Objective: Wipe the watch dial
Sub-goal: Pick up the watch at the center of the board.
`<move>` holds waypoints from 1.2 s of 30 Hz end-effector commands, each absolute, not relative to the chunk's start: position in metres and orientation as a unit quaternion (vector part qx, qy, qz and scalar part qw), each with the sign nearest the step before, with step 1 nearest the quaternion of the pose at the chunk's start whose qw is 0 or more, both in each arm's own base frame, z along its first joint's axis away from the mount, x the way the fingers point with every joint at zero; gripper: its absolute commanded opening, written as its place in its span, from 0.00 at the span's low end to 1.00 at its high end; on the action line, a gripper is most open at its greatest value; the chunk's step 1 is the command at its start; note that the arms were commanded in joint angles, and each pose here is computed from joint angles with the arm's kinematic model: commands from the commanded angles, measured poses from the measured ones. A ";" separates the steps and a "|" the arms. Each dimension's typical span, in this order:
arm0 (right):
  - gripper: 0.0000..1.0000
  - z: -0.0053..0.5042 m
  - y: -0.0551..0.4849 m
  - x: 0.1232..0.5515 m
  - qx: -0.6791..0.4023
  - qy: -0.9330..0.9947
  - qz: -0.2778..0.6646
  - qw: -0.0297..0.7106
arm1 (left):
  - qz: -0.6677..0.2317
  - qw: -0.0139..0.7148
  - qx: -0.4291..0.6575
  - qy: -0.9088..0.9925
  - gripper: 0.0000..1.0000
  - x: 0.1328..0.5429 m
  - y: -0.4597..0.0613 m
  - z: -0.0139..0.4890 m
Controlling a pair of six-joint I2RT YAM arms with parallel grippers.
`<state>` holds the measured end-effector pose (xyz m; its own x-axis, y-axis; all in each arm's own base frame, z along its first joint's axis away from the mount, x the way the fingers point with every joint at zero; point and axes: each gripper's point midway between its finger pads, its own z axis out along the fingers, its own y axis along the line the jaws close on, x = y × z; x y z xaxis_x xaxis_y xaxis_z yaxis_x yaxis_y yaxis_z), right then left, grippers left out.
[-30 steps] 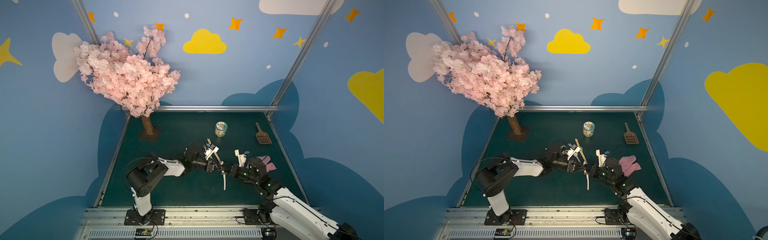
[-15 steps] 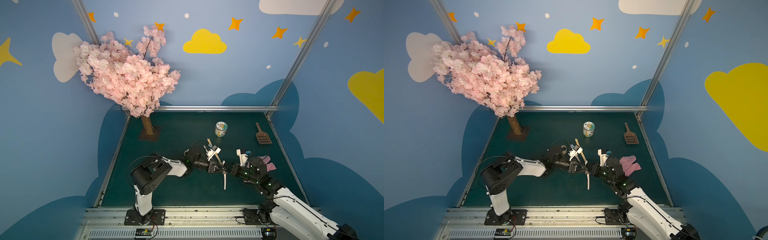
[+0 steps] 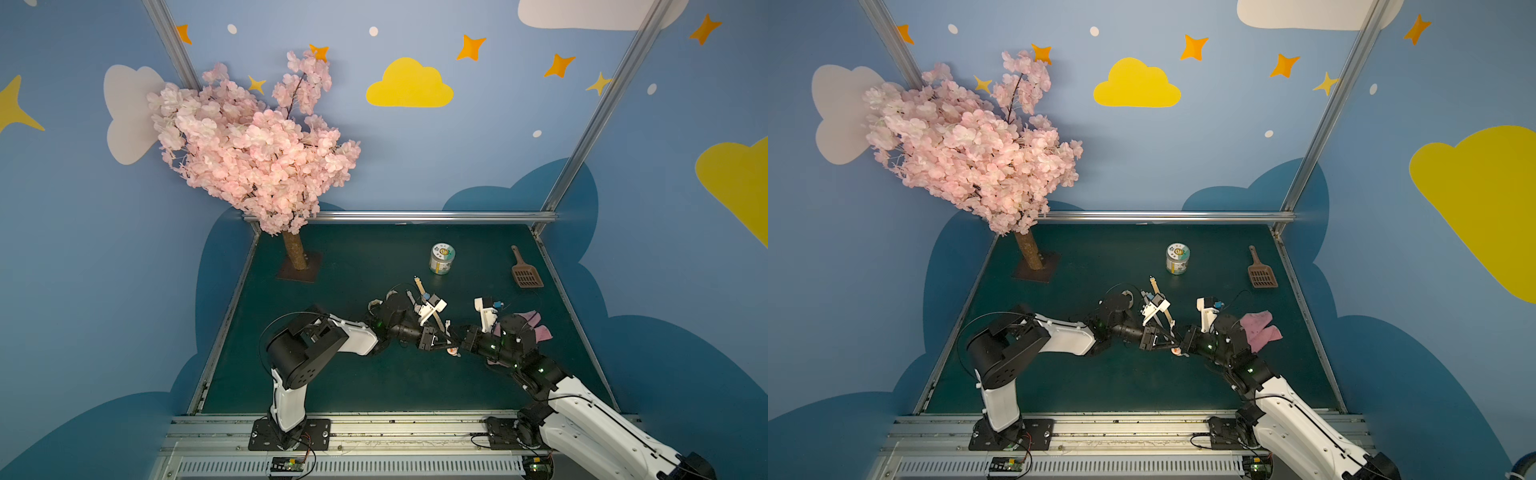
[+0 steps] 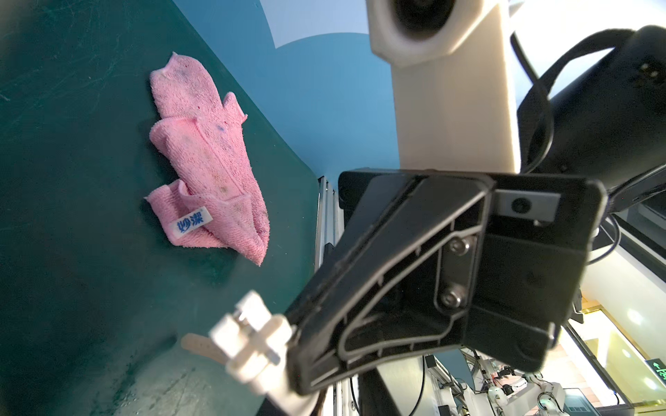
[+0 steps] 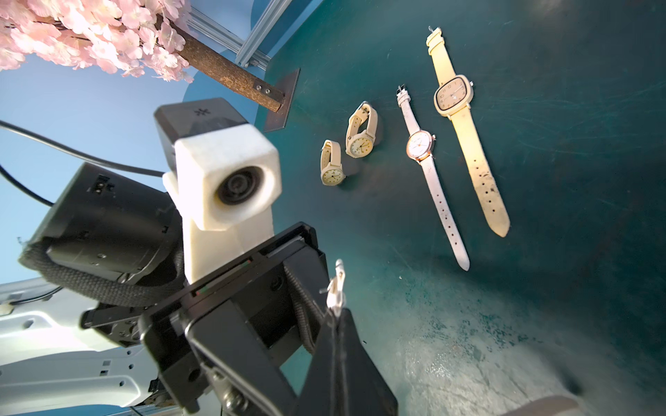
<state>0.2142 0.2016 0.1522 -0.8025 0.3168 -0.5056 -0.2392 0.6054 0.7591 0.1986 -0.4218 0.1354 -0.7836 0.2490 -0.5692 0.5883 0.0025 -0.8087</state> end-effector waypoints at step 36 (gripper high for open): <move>0.00 0.166 0.200 0.211 0.018 0.821 0.463 0.333 | -0.662 0.148 0.272 0.682 0.18 0.213 -0.423 0.143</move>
<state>0.2125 0.2006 0.1640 -0.7828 0.3334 -0.5255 -0.2700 0.5788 0.7695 0.2139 -0.4246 0.1426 -0.8132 0.1822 -0.5527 0.5600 -0.0132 -0.8284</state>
